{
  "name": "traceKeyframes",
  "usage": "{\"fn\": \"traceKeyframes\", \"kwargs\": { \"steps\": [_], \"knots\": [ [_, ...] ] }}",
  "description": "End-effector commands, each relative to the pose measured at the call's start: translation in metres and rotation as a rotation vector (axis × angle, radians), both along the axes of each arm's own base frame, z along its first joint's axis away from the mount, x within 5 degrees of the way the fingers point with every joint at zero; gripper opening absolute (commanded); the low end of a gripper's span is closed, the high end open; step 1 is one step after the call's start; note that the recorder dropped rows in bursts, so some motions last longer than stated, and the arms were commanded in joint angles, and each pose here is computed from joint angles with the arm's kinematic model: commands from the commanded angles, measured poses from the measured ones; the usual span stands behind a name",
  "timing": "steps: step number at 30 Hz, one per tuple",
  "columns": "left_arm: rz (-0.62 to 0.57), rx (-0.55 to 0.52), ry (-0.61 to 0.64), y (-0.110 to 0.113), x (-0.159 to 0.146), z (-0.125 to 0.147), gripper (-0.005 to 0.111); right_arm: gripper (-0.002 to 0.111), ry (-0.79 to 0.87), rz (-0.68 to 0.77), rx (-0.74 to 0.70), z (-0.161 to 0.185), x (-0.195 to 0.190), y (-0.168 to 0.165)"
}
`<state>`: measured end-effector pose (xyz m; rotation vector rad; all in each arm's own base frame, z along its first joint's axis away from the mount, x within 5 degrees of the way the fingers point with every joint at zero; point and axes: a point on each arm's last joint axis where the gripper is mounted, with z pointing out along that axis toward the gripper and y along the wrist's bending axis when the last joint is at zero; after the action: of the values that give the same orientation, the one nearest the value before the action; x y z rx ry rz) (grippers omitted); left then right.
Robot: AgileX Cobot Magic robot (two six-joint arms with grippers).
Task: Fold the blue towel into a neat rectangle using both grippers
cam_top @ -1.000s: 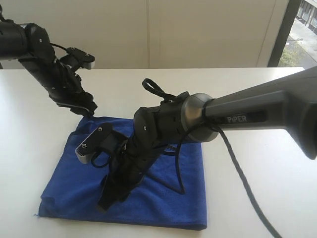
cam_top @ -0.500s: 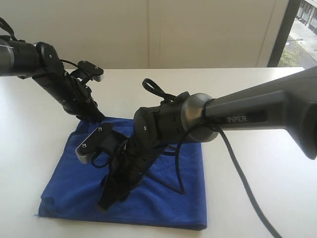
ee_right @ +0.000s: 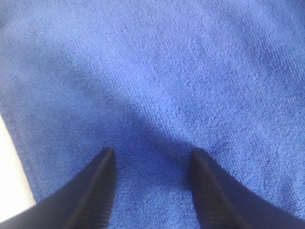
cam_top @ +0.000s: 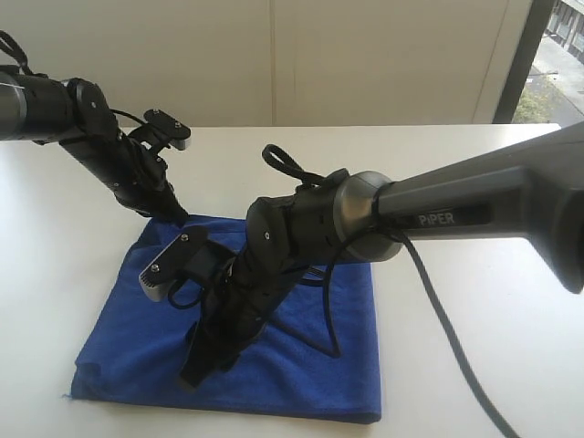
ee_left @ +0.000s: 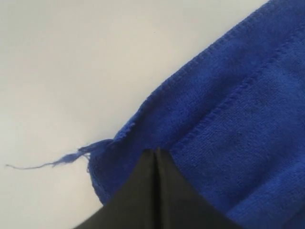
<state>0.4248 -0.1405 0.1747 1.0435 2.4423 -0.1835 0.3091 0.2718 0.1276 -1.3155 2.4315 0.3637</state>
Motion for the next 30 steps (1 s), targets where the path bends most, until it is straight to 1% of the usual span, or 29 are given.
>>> {"fn": "traceKeyframes", "kwargs": {
  "steps": [1, 5, 7, 10, 13, 16, 18, 22, 24, 29, 30],
  "knots": [
    [-0.007, 0.025, -0.067, 0.002, 0.004, 0.005, 0.000, 0.047, 0.075, 0.024, -0.063, -0.015, -0.008, -0.007],
    [0.005, 0.030, -0.111, 0.003, 0.008, 0.007, 0.000, 0.047, 0.075, 0.024, -0.063, -0.015, -0.008, -0.007],
    [0.039, 0.035, -0.127, 0.006, 0.011, 0.007, 0.000, 0.047, 0.075, 0.024, -0.063, -0.015, -0.008, -0.007],
    [0.054, 0.043, -0.160, 0.007, 0.013, 0.005, 0.000, 0.047, 0.078, 0.020, -0.060, -0.015, -0.008, -0.007],
    [0.040, 0.073, -0.135, 0.008, 0.014, -0.012, 0.000, 0.047, 0.085, 0.019, -0.060, -0.015, -0.009, -0.007],
    [0.039, 0.081, -0.109, 0.008, 0.015, -0.024, 0.000, 0.047, 0.087, 0.019, -0.061, -0.015, -0.009, -0.007],
    [0.038, 0.085, -0.096, 0.007, 0.015, -0.029, 0.000, 0.047, 0.087, 0.019, -0.061, -0.015, -0.009, -0.007],
    [0.040, 0.082, -0.111, 0.007, 0.017, -0.029, 0.000, 0.047, 0.087, 0.019, -0.061, -0.015, -0.009, -0.007],
    [0.042, 0.080, -0.118, 0.007, 0.017, -0.028, 0.006, 0.047, 0.087, 0.019, -0.061, -0.015, -0.009, -0.007],
    [0.048, 0.072, -0.153, 0.007, 0.020, -0.026, 0.034, 0.047, 0.087, 0.019, -0.061, -0.015, -0.009, -0.007],
    [0.050, 0.070, -0.164, 0.007, 0.021, -0.026, 0.038, 0.047, 0.087, 0.019, -0.061, -0.015, -0.009, -0.007]
  ]
}}
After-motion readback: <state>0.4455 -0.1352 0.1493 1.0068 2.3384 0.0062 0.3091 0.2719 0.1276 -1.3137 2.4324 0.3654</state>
